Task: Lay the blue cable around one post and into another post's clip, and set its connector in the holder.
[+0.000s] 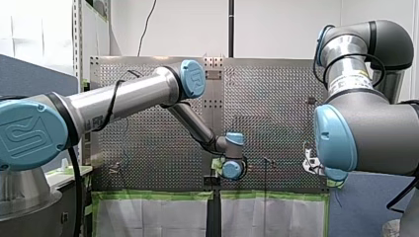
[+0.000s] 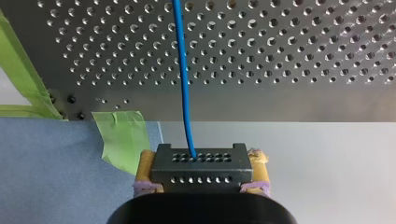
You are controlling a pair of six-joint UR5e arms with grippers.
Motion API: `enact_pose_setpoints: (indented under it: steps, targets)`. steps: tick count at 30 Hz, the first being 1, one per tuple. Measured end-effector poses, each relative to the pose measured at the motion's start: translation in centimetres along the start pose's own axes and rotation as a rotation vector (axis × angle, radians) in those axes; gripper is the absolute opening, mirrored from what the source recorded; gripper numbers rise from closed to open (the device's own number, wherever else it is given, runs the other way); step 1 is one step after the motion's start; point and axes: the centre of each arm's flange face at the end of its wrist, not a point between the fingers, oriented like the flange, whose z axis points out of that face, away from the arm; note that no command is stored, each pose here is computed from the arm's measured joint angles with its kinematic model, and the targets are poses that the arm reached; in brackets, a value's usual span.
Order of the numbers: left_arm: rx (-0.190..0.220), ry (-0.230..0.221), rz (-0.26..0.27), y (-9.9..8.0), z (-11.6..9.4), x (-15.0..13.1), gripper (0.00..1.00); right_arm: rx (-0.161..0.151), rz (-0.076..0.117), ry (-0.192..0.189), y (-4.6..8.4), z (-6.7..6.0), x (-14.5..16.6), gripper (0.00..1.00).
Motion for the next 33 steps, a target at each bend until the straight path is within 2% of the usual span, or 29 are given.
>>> enact_pose_setpoints:
  steps: [3,4,5,6,7,8,10,11,12,13,21,26,33]
  targets:
    - [-0.007,0.004,0.0,0.5,0.3,-0.1,0.0,-0.001,0.0,0.001,0.1,0.3,0.2,0.0]
    - [-0.007,0.006,0.0,0.6,0.4,-0.2,0.09,-0.001,0.0,0.002,0.1,0.4,0.3,0.0]
    - [-0.006,0.01,0.0,0.8,0.5,-0.2,0.09,-0.001,0.0,0.003,0.1,0.5,0.4,0.0]
    - [-0.007,0.015,0.001,0.9,0.5,-0.1,0.17,-0.001,-0.001,0.004,0.1,0.6,0.4,0.0]
    - [-0.007,0.02,0.001,1.0,0.4,-0.1,0.34,-0.001,-0.001,0.004,0.1,0.6,0.5,0.0]
    - [-0.006,0.026,-0.001,1.0,0.4,0.0,0.34,0.0,-0.002,0.003,0.1,0.6,0.5,0.0]
    - [-0.004,0.035,-0.007,1.0,0.3,0.1,0.62,0.001,-0.003,0.001,0.0,0.6,0.5,0.0]
    - [0.0,0.04,-0.011,1.0,0.2,0.2,0.62,0.002,-0.004,-0.001,-0.1,0.6,0.5,0.0]
    - [0.005,0.045,-0.014,1.0,0.1,0.3,0.86,0.002,-0.005,-0.002,-0.1,0.6,0.4,0.0]
    - [0.01,0.05,-0.016,1.0,0.0,0.4,1.0,0.002,-0.005,-0.003,-0.1,0.6,0.4,0.0]
    - [0.073,0.106,-0.022,0.5,-1.3,1.7,1.0,0.02,0.005,-0.001,-0.5,0.6,0.4,0.0]
    - [0.12,0.135,-0.006,-0.2,-2.0,1.8,1.0,0.03,0.011,0.004,-0.6,0.7,0.5,0.0]
    - [0.18,0.109,0.002,-0.8,-2.9,-0.3,1.0,0.056,0.026,0.016,-0.8,0.8,0.6,0.0]
